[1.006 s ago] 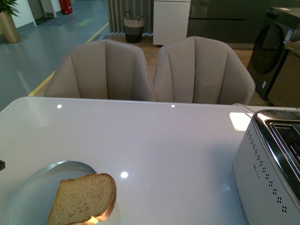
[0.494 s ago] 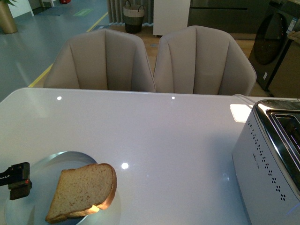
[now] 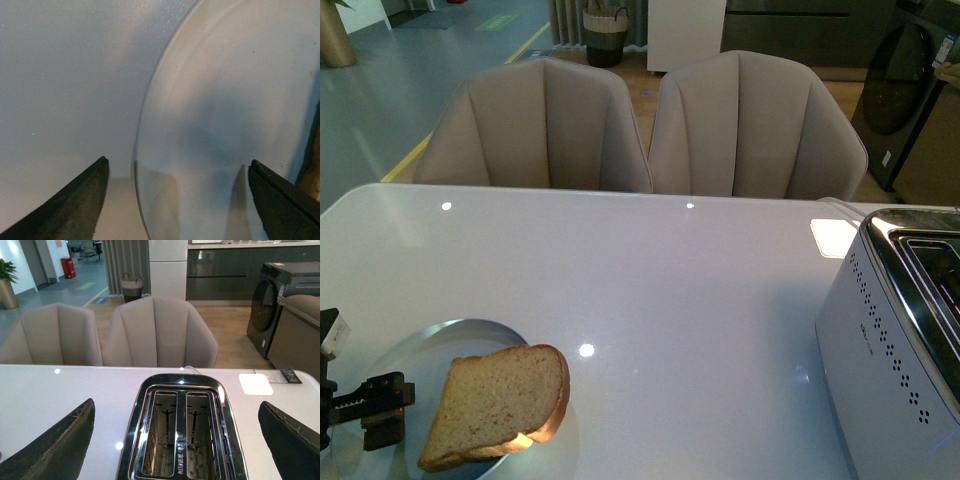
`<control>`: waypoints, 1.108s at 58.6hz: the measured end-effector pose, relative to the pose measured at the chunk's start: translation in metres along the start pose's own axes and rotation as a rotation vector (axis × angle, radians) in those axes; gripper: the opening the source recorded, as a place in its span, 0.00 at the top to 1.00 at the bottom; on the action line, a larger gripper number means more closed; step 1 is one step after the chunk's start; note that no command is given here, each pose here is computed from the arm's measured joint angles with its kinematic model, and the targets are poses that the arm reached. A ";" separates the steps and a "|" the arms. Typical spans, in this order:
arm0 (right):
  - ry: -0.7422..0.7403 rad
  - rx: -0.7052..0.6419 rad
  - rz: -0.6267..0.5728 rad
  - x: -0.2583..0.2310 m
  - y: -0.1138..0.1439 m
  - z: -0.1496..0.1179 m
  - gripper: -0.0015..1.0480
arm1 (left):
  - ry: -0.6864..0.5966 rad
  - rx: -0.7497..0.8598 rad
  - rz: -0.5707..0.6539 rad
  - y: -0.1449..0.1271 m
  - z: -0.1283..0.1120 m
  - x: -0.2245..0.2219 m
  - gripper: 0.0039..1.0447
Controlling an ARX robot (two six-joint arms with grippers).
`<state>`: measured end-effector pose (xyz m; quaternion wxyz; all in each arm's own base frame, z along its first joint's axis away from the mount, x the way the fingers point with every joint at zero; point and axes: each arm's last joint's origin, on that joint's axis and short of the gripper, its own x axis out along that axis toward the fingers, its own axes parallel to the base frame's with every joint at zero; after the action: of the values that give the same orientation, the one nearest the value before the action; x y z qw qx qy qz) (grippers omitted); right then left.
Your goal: Left arm holds plate, right arm toasts bread
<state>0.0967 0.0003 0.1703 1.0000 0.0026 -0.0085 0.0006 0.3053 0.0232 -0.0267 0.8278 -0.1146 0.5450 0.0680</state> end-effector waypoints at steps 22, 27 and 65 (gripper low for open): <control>0.000 0.000 0.000 0.000 0.000 0.000 0.09 | 0.038 -0.146 -0.040 0.002 -0.001 -0.001 0.95; 0.000 0.000 0.000 0.000 0.000 0.000 0.09 | 0.045 -0.178 -0.063 0.003 0.000 -0.003 0.97; 0.000 0.000 0.000 0.000 0.000 0.000 0.09 | -0.087 -0.274 -0.271 -0.020 0.043 -0.091 0.97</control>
<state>0.0967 0.0003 0.1703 1.0000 0.0026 -0.0085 0.0006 0.3121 0.0168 0.0753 0.8289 -0.2955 0.4738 0.0344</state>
